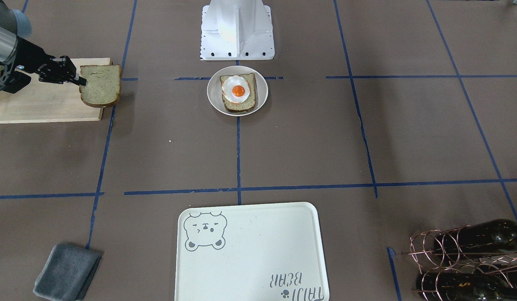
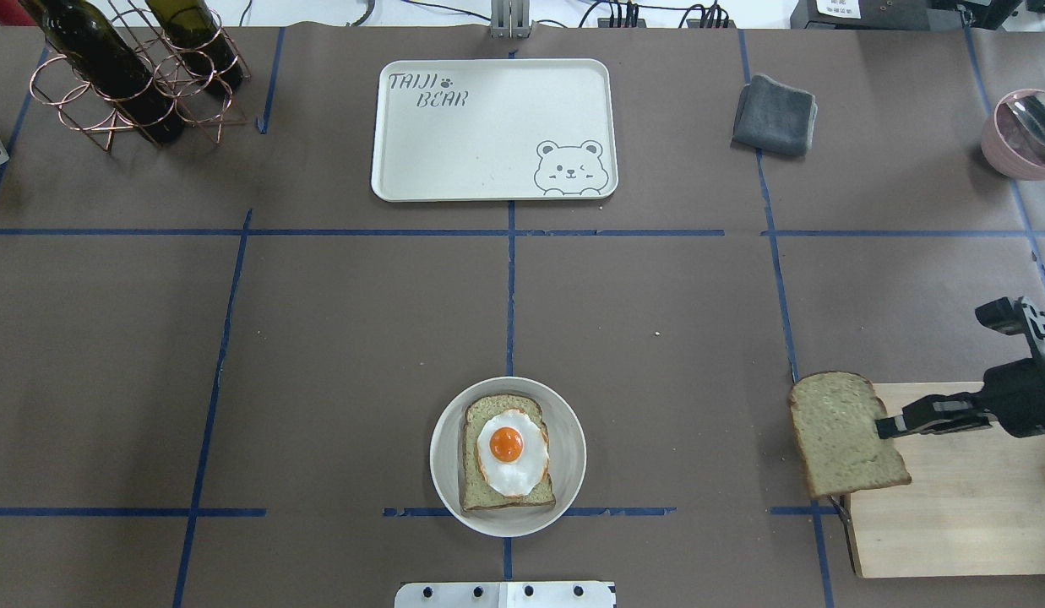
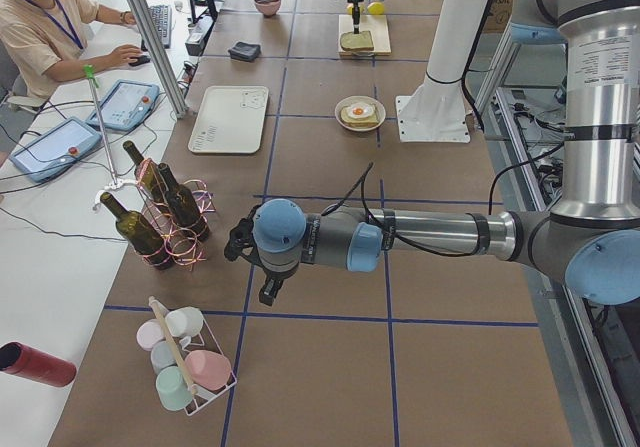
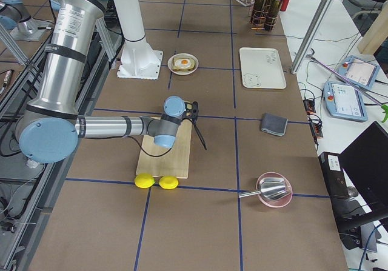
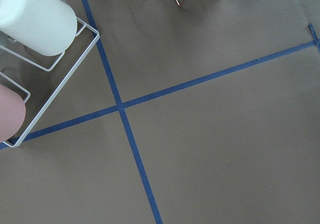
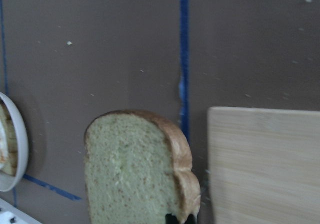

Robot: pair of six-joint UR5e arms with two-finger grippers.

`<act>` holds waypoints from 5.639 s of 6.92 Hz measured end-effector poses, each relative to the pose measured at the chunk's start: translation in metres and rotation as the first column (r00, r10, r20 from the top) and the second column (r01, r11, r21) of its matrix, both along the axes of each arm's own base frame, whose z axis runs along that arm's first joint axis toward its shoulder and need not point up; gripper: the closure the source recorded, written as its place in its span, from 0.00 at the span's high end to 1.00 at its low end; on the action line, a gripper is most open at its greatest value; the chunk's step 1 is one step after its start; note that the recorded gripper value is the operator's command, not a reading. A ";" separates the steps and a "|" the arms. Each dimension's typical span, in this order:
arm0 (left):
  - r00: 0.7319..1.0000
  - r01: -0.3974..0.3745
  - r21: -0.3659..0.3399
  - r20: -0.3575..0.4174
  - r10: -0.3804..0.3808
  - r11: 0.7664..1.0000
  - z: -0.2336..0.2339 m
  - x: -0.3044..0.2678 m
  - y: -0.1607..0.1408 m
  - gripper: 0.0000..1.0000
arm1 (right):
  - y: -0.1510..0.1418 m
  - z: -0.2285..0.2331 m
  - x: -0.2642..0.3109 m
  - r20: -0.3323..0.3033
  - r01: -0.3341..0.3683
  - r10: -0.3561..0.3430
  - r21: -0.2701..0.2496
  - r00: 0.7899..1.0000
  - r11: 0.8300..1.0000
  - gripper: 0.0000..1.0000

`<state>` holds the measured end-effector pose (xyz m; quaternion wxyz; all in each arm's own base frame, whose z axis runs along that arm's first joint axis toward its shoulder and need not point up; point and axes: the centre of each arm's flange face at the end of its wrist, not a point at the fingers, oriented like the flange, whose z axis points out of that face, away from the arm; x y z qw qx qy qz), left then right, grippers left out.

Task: Make sandwich and place on tray
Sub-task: 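Lift the bread slice and carry it over the egg plate, then lower the bread slice onto the egg and open the right gripper, then withdraw the right gripper from the plate while the left arm reaches toward it, then grasp the white plate's rim with the left gripper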

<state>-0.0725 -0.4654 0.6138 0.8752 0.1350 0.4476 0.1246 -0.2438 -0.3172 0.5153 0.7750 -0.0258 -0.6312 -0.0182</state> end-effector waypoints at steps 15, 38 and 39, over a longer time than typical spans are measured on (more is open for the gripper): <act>1.000 0.001 0.019 0.001 -0.001 1.000 -0.010 0.000 -0.005 1.00 | 0.033 -0.246 -0.284 -0.057 -0.057 0.050 -0.128 0.997 0.990 0.34; 0.971 0.150 -0.468 -0.094 -0.218 0.871 -0.356 0.607 0.177 0.49 | -0.110 -0.153 -0.094 -0.185 -0.365 0.335 -0.158 0.924 0.917 1.00; 0.974 0.150 -0.469 -0.082 -0.212 0.870 -0.351 0.614 0.179 0.48 | -0.110 -0.153 -0.094 -0.184 -0.365 0.335 -0.158 0.924 0.918 1.00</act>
